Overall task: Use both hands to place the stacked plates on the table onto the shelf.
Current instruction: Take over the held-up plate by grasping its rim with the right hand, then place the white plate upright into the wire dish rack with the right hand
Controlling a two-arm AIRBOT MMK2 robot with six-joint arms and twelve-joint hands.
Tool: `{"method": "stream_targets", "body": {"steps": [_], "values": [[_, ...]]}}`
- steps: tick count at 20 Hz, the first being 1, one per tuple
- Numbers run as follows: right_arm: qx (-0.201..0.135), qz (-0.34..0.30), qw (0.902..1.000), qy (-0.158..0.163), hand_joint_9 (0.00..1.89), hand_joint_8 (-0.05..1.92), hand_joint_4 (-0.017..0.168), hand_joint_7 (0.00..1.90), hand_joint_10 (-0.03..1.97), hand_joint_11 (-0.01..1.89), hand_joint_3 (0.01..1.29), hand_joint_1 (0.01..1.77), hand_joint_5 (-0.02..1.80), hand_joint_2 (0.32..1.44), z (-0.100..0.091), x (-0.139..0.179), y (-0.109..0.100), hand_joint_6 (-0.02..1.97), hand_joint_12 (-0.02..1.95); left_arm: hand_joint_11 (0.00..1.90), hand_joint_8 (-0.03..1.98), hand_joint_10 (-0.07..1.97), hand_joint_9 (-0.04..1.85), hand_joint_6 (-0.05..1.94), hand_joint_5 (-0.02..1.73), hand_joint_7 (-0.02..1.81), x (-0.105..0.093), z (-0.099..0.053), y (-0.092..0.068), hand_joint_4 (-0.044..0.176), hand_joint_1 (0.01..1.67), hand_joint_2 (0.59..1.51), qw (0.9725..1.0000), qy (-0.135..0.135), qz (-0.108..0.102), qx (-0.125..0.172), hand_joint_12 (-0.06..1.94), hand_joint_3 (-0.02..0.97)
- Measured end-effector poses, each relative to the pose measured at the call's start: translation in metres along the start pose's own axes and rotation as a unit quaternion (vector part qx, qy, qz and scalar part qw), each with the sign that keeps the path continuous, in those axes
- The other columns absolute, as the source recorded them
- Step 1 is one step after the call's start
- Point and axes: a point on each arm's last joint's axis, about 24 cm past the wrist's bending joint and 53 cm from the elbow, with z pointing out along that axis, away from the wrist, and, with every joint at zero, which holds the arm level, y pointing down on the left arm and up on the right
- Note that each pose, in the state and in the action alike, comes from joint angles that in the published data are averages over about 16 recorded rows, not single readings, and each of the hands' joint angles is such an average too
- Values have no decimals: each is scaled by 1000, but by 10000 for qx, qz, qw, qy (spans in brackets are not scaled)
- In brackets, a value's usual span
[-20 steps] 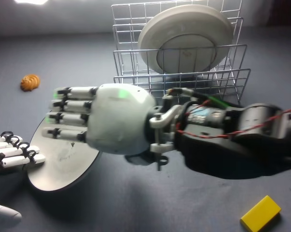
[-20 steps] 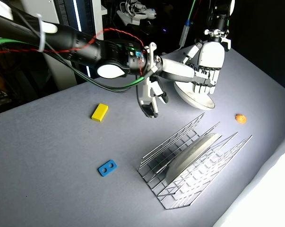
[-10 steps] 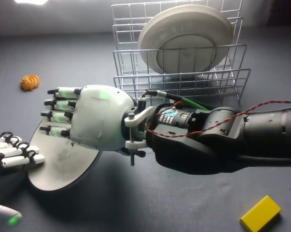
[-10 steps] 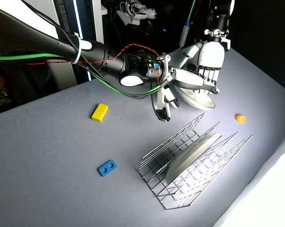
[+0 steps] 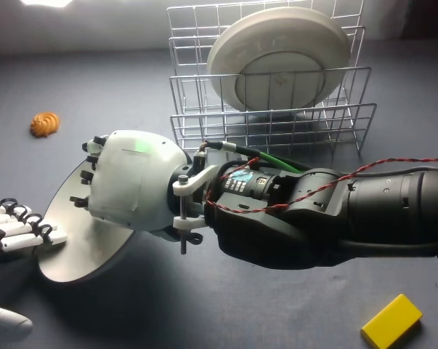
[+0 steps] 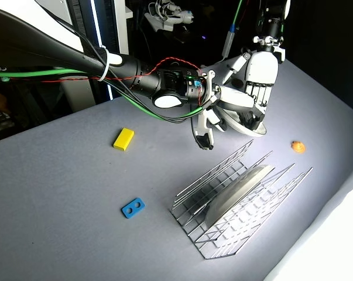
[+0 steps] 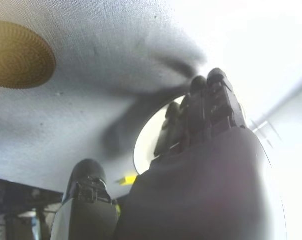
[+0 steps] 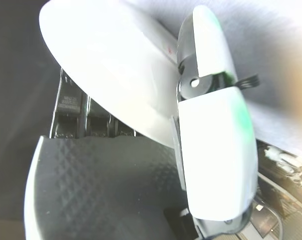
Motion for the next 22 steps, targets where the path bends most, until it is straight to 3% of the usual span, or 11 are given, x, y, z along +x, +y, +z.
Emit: {"method": "stream_targets", "body": {"steps": [5, 11, 22], "values": [[21, -7, 9999, -97, 1054, 492, -4, 891, 211, 652, 15, 1166, 755, 1031, 0, -5, -1, 452, 1278, 20, -12, 16, 39, -6, 35, 21, -21, -2, 3, -4, 18, 1155, 9997, -234, 49, -11, 9, 5], [34, -10, 9999, -148, 1190, 776, -3, 927, 224, 786, 15, 1166, 772, 1024, -5, -9, -2, 641, 1288, 19, -1, 12, 29, 5, 50, 44, -65, -9, 3, -1, 16, 1160, 9971, -742, 169, 19, 9, 5], [-37, 231, 9995, -203, 1204, 892, 15, 974, 188, 758, 15, 1171, 857, 1022, -44, -46, 1, 799, 1310, 18, 10, 12, 30, 14, 63, 61, -144, -39, 0, 1, 15, 1161, 9842, -1648, 648, 94, 9, 5]]}}
